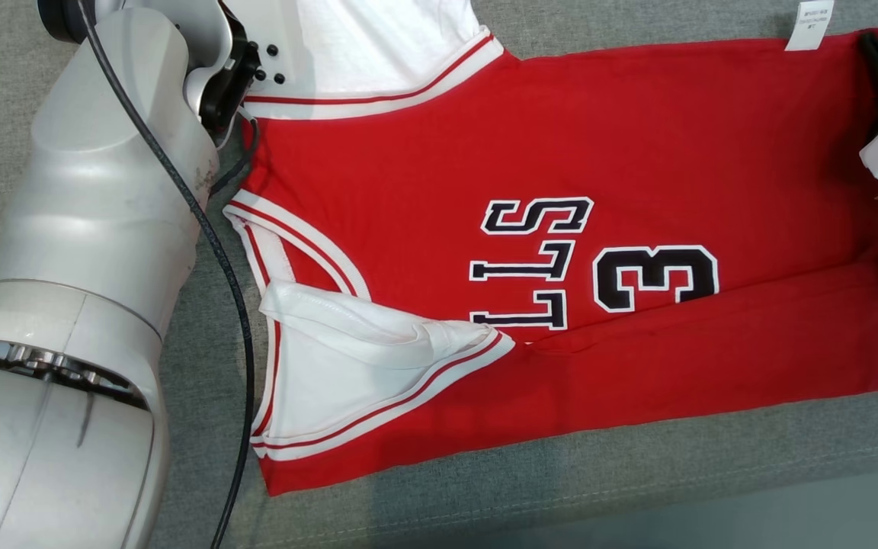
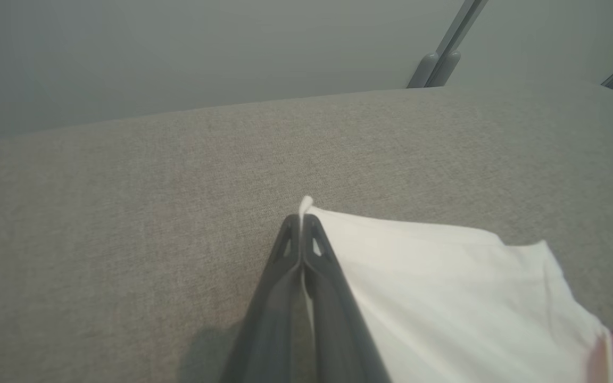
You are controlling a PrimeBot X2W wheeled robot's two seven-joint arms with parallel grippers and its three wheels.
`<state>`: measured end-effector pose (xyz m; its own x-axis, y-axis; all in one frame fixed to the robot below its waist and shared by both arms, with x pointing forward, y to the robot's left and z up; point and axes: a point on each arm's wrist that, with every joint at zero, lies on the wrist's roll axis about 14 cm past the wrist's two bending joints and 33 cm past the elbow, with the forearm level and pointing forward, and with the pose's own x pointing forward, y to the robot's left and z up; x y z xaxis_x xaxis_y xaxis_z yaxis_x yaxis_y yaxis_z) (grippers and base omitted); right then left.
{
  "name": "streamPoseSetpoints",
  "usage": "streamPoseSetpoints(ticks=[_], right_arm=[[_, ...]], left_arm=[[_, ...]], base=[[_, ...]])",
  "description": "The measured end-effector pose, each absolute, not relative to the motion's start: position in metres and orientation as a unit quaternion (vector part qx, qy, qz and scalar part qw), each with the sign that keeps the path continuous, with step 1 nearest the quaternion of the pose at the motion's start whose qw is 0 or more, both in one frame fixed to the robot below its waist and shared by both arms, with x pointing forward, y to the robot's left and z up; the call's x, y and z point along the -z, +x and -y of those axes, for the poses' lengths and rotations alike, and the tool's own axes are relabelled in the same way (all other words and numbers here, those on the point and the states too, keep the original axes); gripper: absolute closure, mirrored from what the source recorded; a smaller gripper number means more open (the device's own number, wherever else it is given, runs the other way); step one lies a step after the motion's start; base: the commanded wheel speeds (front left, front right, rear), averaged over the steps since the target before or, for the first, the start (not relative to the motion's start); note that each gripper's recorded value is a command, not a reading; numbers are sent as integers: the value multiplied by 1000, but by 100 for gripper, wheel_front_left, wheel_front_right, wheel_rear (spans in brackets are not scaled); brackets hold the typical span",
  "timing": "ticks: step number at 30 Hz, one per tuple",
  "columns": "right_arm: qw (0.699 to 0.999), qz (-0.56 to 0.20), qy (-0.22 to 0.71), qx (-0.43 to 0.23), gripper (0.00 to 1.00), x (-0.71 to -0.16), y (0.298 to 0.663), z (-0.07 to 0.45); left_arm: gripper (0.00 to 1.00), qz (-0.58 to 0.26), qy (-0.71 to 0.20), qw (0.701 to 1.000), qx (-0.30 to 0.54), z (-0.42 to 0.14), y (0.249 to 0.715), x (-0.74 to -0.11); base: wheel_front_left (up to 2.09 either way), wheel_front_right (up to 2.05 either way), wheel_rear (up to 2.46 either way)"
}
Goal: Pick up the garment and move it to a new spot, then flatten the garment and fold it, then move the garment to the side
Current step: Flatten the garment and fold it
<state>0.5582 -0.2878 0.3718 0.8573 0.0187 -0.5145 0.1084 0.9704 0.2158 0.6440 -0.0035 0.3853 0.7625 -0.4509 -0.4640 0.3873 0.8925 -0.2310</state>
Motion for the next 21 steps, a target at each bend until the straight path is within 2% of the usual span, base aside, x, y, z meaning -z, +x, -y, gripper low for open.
streamPoseSetpoints(ticks=[1, 7, 16, 21], right_arm=[[957, -267, 115, 21, 100, -371, 559, 287], [961, -257, 100, 15, 100, -373, 564, 285], [980, -171, 103, 7, 100, -415, 596, 281], [986, -137, 93, -4, 100, -434, 610, 278]], left_arm=[[100, -263, -62, 937, 223, 3, 644, -385], [100, -246, -62, 941, 222, 1, 646, -389], [100, -126, -64, 966, 217, -8, 675, -441], [100, -90, -57, 970, 219, -10, 680, -457]], base=[[0, 0, 0], [0, 0, 0], [0, 0, 0], [0, 0, 0]])
